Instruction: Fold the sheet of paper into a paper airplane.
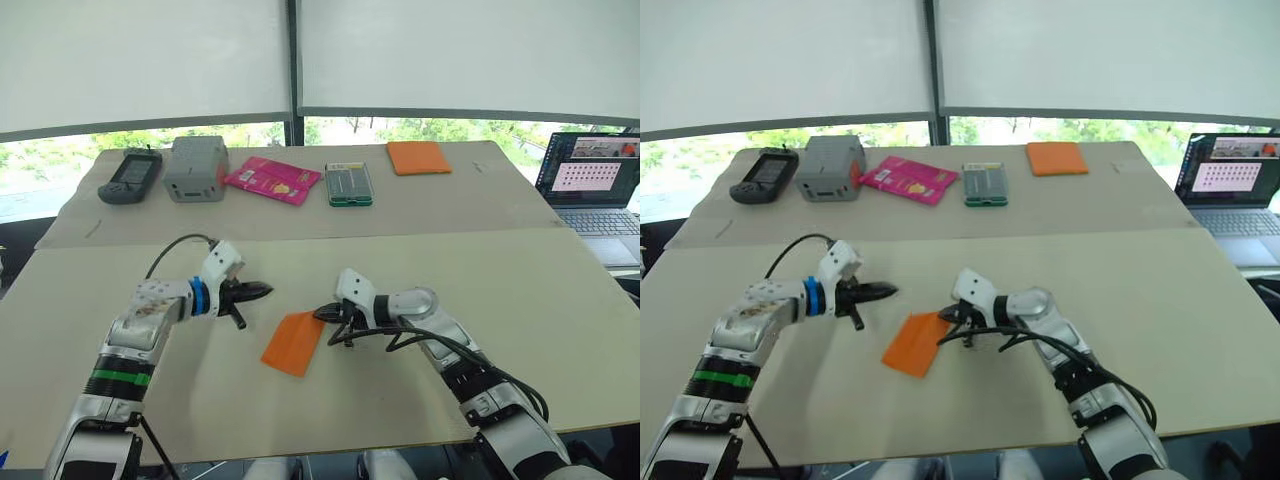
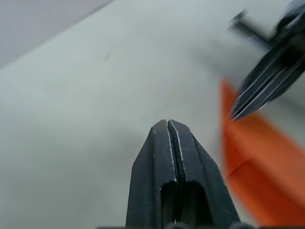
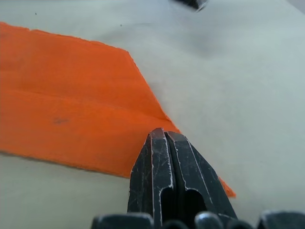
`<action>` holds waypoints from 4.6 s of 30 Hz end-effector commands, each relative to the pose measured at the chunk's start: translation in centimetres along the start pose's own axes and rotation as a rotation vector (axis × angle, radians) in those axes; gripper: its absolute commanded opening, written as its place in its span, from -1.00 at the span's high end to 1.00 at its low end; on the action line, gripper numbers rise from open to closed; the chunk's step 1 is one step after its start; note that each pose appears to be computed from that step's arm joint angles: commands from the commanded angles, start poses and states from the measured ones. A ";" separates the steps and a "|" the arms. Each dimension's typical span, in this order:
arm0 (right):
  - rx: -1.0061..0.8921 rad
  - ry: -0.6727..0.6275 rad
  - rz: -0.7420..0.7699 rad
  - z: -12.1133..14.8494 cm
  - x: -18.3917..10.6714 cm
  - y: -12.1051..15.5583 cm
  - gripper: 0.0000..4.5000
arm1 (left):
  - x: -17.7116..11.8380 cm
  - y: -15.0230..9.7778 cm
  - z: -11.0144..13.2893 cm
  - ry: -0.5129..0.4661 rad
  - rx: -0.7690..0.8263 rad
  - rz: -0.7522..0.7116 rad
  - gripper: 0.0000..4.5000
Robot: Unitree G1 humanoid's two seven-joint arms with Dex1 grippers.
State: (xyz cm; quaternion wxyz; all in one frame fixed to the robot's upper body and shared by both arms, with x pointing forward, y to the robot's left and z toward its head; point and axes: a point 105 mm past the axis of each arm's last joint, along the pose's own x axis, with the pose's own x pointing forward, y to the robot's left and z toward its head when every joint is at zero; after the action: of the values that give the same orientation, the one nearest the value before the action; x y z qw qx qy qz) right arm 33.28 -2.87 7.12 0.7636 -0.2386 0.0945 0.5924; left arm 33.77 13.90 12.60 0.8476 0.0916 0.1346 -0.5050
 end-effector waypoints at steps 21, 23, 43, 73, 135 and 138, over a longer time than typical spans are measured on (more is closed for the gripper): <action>0.049 0.026 -0.050 -2.4 -2.4 1.4 1.00 | 1.4 -3.5 -6.7 0.226 0.076 -0.123 0.99; 0.060 0.028 -0.133 -2.6 -2.6 -0.1 1.00 | 1.4 -3.8 -6.9 0.229 0.074 -0.129 0.99; 0.111 -0.060 -0.008 -2.5 -1.4 3.8 1.00 | 3.0 -4.3 -6.9 0.224 0.055 -0.142 0.99; 0.138 0.039 0.012 0.7 -6.5 4.6 1.00 | 2.3 -4.1 -6.4 0.239 0.031 -0.142 0.99; 0.065 0.112 -0.085 0.0 -1.7 1.6 1.00 | 0.7 -2.3 -1.9 0.100 -0.015 -0.081 0.99; 0.077 0.161 -0.077 -1.3 -1.7 2.2 1.00 | 1.8 -2.8 0.3 -0.010 -0.041 -0.106 0.99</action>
State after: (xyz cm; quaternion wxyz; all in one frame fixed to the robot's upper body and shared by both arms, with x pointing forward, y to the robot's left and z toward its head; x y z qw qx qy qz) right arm 31.62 -4.06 8.07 0.7951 -0.2488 0.1334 0.5367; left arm 31.74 12.00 10.02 0.8189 0.0783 0.1869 -0.5370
